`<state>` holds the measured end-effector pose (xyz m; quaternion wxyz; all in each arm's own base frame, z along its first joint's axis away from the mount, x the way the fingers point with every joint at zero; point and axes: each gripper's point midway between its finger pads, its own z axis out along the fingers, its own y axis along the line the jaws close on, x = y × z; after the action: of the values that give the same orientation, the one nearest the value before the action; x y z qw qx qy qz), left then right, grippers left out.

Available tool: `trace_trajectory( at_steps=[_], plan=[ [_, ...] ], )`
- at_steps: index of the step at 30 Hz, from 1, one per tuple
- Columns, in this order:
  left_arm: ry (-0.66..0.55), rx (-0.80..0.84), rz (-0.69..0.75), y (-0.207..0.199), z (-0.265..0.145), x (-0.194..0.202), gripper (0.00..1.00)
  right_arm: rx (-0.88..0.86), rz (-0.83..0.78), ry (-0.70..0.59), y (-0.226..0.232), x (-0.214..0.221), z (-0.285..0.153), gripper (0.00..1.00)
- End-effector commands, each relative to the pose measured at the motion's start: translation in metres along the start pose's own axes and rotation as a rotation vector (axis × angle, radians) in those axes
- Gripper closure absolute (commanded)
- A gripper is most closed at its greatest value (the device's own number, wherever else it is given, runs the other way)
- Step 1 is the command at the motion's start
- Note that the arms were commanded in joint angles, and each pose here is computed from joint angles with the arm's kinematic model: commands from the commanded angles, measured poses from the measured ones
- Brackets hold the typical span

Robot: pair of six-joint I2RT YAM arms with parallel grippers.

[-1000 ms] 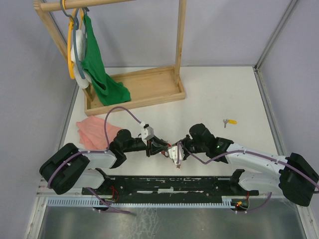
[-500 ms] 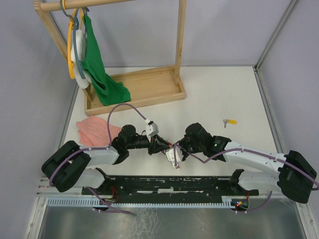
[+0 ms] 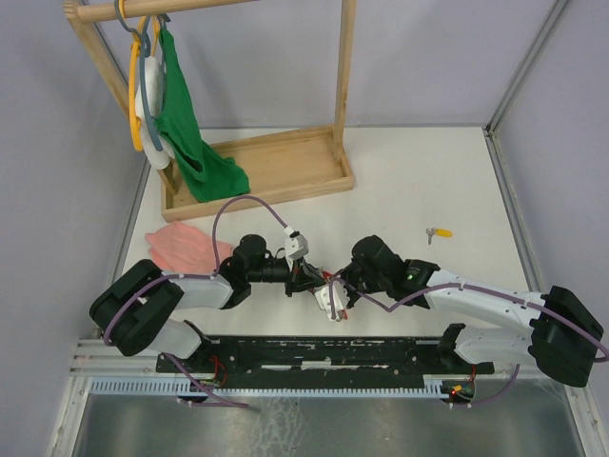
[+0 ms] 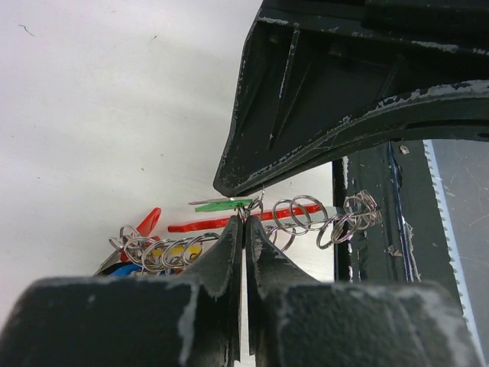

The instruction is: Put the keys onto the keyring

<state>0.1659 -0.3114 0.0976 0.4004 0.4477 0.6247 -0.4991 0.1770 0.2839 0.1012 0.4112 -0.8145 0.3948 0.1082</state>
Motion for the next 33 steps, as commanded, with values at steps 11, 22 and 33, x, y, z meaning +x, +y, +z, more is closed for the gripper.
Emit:
trace_trajectory(
  at_steps=[11, 22, 33],
  plan=[
    [-0.184, -0.041, 0.112, -0.007, -0.011, -0.046, 0.97, 0.122, 0.037, 0.053, -0.003, 0.012, -0.011, 0.99],
    [-0.277, -0.016, 0.148, -0.018, -0.017, -0.066, 0.97, 0.122, 0.08, -0.032, 0.007, 0.005, 0.001, 0.99],
    [-0.325, -0.012, 0.159, -0.021, -0.016, -0.068, 0.97, 0.163, 0.136, -0.164, 0.002, -0.013, 0.013, 0.99]
  ],
)
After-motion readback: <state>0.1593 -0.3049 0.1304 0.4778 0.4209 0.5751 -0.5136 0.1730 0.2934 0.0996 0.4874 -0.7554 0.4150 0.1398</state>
